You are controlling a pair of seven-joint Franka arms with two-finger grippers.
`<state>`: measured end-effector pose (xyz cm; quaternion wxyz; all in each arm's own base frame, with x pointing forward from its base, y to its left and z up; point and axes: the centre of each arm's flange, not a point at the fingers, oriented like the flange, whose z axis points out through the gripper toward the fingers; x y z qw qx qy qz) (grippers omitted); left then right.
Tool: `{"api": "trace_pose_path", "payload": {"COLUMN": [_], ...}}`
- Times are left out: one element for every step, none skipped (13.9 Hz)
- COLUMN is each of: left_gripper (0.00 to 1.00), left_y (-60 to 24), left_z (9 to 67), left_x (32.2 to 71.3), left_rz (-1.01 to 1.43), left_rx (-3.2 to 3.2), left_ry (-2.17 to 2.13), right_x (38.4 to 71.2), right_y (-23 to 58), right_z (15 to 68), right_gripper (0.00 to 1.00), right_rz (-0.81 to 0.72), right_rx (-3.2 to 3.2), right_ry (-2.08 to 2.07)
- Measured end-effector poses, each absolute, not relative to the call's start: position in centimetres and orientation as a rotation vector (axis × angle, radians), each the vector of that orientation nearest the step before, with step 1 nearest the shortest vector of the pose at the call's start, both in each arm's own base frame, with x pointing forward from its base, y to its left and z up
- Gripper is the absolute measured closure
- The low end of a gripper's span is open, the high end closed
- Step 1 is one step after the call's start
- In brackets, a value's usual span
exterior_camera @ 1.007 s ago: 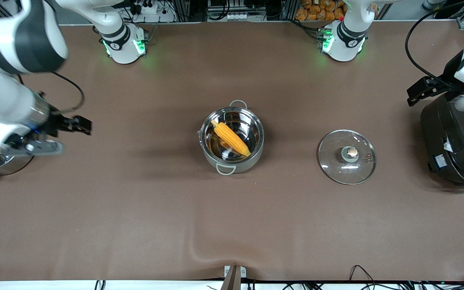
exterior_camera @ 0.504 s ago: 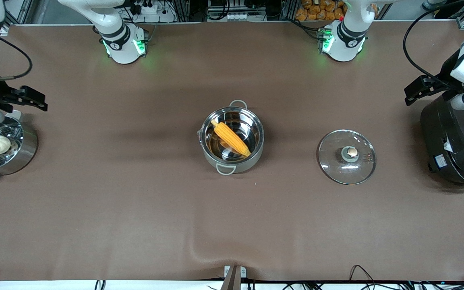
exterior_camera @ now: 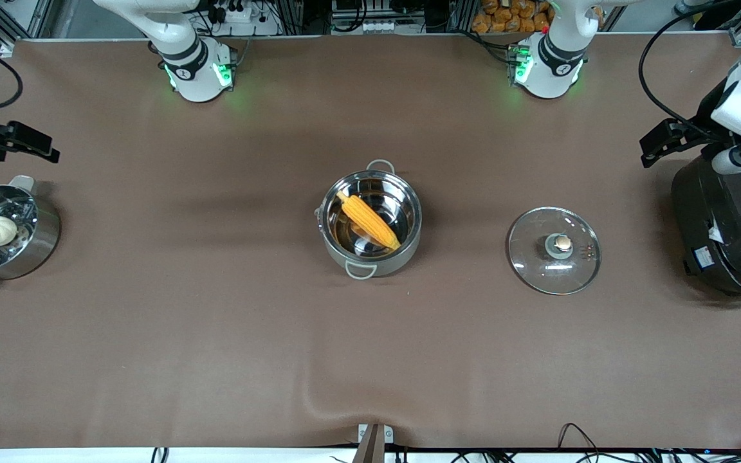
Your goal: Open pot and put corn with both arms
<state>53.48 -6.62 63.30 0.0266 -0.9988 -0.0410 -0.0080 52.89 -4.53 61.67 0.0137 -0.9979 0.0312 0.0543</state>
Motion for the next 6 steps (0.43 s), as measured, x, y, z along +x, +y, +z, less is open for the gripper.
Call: {"api": "trace_pose_path", "payload": {"left_gripper": [0.00, 0.00, 0.00, 0.00, 0.00, 0.00], "left_y": [-6.5, -6.3, -6.1, -6.0, -6.0, -6.1], "left_z": [63.3, 63.4, 63.4, 63.4, 63.4, 63.4], "left_x": [53.5, 53.5, 53.5, 53.5, 53.5, 53.5], "left_rz": [-0.025, -0.024, -0.024, -0.024, -0.024, -0.024], "left_rx": [-3.092, -3.094, -3.095, -3.095, -3.095, -3.096], "left_ry": [-0.131, -0.138, -0.144, -0.147, -0.147, -0.137], "right_x": [52.9, 52.8, 52.9, 52.9, 52.9, 52.9], "right_y": [-4.4, -4.3, -4.2, -4.1, -4.1, -4.1], "right_z": [62.1, 62.6, 62.9, 63.1, 63.2, 63.2], "right_gripper": [0.00, 0.00, 0.00, 0.00, 0.00, 0.00], "right_rz": [0.158, 0.148, 0.138, 0.132, 0.128, 0.124], "right_rx": [-3.109, -3.111, -3.115, -3.119, -3.120, -3.120], "right_ry": [0.095, 0.090, 0.081, 0.069, 0.058, 0.050]}}
